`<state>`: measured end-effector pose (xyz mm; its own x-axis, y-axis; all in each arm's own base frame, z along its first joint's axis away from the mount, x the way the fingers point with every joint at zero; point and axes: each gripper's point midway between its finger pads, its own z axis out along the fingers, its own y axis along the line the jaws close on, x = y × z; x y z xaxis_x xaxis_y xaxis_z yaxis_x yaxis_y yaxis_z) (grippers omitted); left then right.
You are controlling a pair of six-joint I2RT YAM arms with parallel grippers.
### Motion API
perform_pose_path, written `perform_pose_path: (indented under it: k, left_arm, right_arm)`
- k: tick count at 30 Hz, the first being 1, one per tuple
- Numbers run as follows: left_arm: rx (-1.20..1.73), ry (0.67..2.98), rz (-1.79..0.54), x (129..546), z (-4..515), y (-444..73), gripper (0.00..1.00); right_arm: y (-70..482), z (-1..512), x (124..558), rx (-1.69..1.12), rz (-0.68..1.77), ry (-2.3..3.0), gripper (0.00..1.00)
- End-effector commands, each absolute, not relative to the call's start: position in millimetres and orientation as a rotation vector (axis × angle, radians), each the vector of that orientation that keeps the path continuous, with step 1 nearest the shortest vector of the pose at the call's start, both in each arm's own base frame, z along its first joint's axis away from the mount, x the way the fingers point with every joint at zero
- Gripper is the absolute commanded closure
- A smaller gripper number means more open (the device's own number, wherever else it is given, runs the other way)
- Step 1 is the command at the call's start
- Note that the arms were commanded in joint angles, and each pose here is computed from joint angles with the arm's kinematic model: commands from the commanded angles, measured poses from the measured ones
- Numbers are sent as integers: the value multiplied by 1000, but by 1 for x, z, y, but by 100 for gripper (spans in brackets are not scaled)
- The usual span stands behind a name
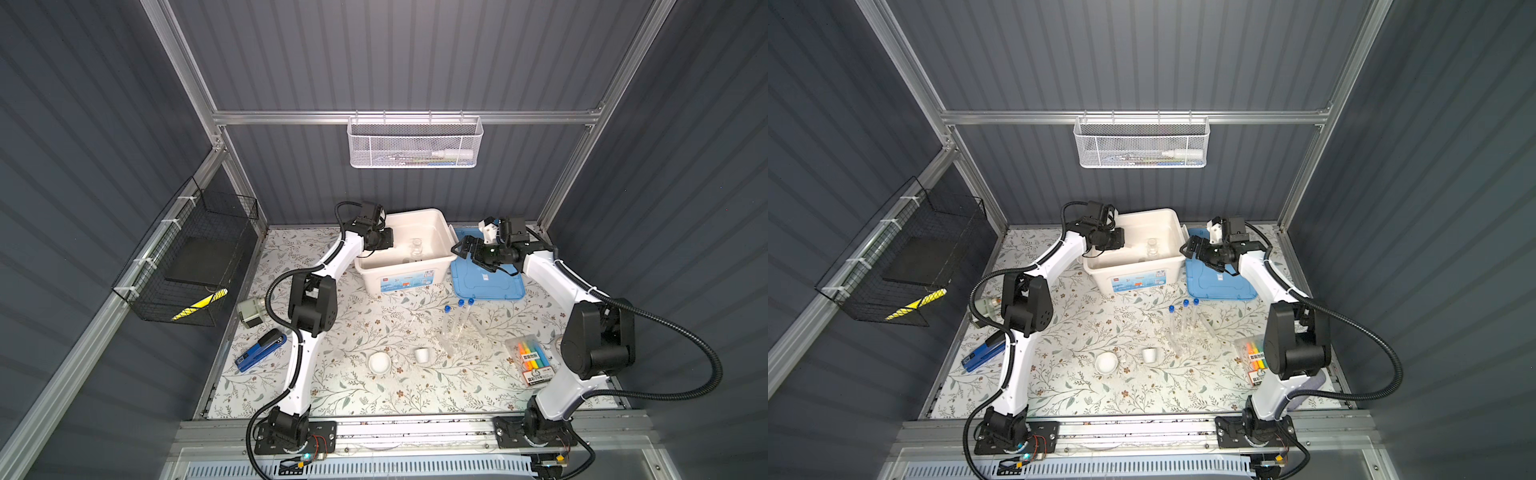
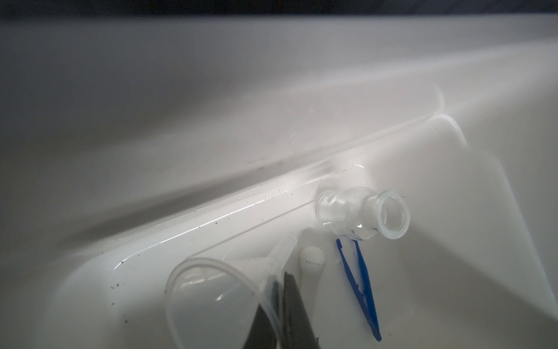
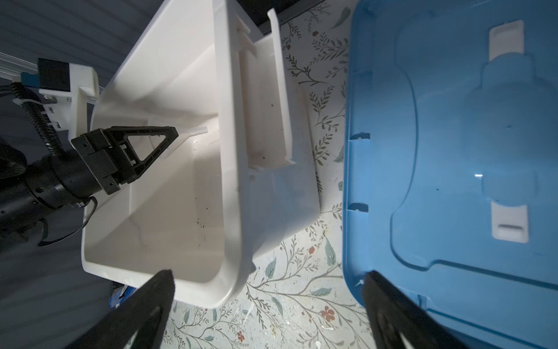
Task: Organize the chemistry lab equipment
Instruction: 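Carry the glass funnel with the left gripper over the white box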
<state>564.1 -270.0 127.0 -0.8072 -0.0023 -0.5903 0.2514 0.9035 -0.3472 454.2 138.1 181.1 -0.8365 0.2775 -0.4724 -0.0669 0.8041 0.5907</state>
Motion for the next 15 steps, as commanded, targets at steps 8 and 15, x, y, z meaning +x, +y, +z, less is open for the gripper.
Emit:
perform_pose_path:
  k: [8, 15]
  left_arm:
    - [237, 2554, -484, 551, 84, -264, 98]
    - [257, 2566, -443, 549, 80, -260, 95]
  right_arm:
    - [134, 188, 455, 162, 800, 2435, 1]
    - [132, 189, 452, 174, 789, 2431, 1]
